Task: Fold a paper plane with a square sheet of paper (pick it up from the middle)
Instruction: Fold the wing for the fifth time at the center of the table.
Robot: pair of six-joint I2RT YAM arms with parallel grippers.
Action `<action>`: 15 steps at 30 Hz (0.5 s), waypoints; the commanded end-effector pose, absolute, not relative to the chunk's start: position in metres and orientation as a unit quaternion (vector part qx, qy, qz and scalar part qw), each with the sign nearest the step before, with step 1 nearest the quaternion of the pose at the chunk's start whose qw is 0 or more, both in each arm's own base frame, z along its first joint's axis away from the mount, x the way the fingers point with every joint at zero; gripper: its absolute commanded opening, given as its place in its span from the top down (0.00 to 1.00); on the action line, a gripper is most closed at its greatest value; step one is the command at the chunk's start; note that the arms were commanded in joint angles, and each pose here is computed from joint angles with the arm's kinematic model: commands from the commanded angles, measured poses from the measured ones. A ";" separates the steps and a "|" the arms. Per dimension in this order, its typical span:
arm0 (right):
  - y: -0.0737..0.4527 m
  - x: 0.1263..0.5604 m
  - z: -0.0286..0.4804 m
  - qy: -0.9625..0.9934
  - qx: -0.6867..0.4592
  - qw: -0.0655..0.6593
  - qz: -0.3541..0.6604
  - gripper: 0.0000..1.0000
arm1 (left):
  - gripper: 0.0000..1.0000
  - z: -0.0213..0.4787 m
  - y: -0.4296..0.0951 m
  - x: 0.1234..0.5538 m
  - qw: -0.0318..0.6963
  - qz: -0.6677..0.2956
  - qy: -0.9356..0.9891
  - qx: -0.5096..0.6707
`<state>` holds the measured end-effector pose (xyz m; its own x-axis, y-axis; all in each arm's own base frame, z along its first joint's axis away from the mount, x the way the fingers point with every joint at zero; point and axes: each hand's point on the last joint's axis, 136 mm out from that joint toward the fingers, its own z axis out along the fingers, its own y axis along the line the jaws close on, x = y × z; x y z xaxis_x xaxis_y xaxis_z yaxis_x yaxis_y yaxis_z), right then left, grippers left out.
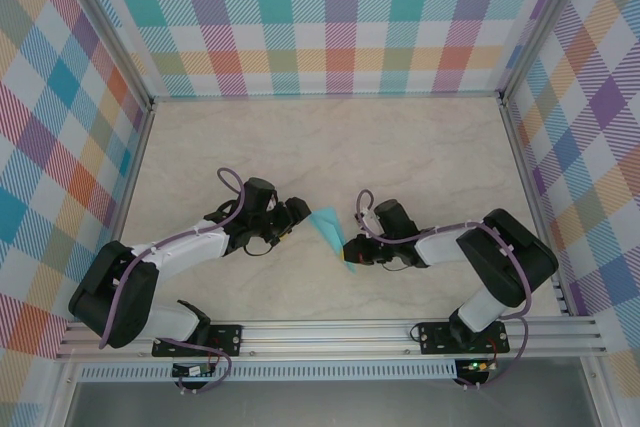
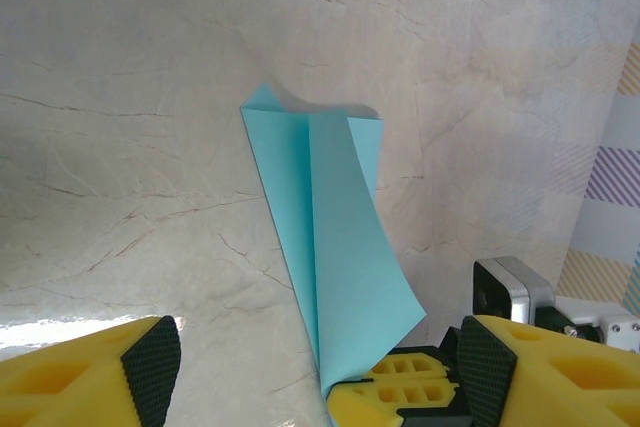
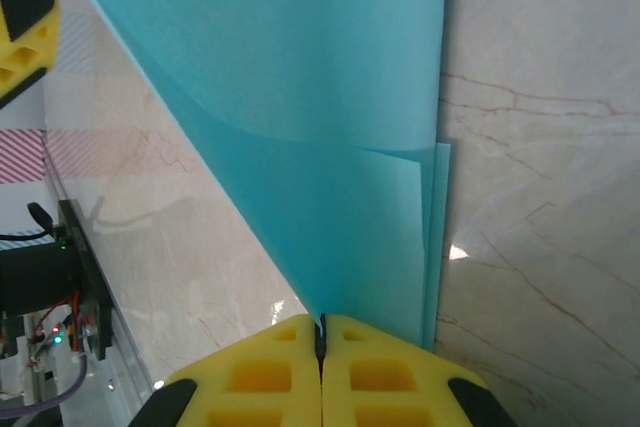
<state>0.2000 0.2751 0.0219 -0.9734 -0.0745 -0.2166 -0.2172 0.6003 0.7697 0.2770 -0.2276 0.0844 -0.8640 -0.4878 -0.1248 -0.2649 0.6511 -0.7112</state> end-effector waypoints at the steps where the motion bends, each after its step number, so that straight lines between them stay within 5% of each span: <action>1: 0.281 0.199 0.034 0.873 -0.090 0.073 0.474 0.94 | 0.26 0.083 -0.226 0.273 0.151 -0.365 0.894 -0.212; 15: 0.287 0.200 0.040 0.845 -0.103 0.019 0.524 0.93 | 0.26 0.079 -0.242 0.273 0.135 -0.379 0.896 -0.189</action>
<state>0.1975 0.2787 0.0275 -0.9855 -0.1168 -0.1233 -0.1653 0.4938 0.8537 0.2757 -0.2347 0.0817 -0.8778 -0.4668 -0.1076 -0.2520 0.6411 -0.7249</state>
